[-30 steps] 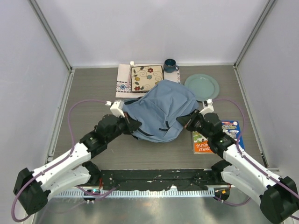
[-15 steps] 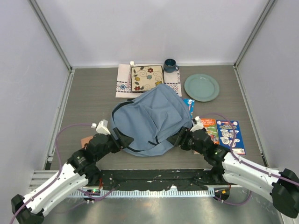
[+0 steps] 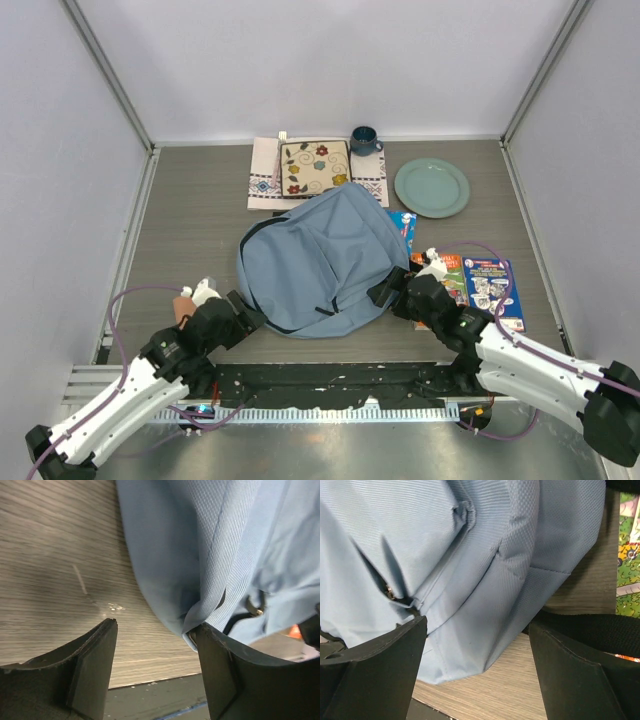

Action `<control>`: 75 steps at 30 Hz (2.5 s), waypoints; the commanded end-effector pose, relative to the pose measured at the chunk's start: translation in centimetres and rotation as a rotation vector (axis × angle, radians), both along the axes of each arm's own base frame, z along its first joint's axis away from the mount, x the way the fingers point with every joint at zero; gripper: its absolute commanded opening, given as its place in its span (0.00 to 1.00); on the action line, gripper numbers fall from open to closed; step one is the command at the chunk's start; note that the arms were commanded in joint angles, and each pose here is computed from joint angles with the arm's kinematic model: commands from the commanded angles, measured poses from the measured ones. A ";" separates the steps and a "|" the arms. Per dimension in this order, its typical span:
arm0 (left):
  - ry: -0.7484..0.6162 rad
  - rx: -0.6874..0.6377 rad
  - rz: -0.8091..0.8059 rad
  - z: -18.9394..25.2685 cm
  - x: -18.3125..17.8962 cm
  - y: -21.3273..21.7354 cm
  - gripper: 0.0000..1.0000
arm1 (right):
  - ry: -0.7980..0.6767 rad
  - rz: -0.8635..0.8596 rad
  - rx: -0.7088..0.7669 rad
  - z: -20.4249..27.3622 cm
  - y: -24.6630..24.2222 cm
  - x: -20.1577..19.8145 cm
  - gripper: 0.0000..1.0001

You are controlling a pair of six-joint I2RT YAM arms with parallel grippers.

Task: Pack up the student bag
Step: Place the student bag at the center of the board, then unzip the student bag at the center of the board.

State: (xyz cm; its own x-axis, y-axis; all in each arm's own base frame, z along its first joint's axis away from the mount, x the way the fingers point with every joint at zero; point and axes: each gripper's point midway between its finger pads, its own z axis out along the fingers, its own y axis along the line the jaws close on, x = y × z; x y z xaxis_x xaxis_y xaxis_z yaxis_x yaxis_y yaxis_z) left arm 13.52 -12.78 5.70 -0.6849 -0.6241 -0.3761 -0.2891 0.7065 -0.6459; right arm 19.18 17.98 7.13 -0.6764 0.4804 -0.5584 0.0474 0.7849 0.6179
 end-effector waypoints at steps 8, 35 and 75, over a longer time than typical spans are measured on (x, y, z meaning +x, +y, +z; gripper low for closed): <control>-0.008 0.349 0.008 1.3 3.8 1.7 0.52 | -0.021 -0.010 0.198 1.8 3.1 1.3 0.85; -0.164 -0.110 -0.057 10.3 5.8 -8.2 0.77 | -0.009 -0.105 0.216 0.4 1.2 1.0 0.72; -0.028 -0.009 0.099 0.2 5.3 -13.1 0.51 | -0.004 -0.108 0.204 0.8 0.7 0.6 0.66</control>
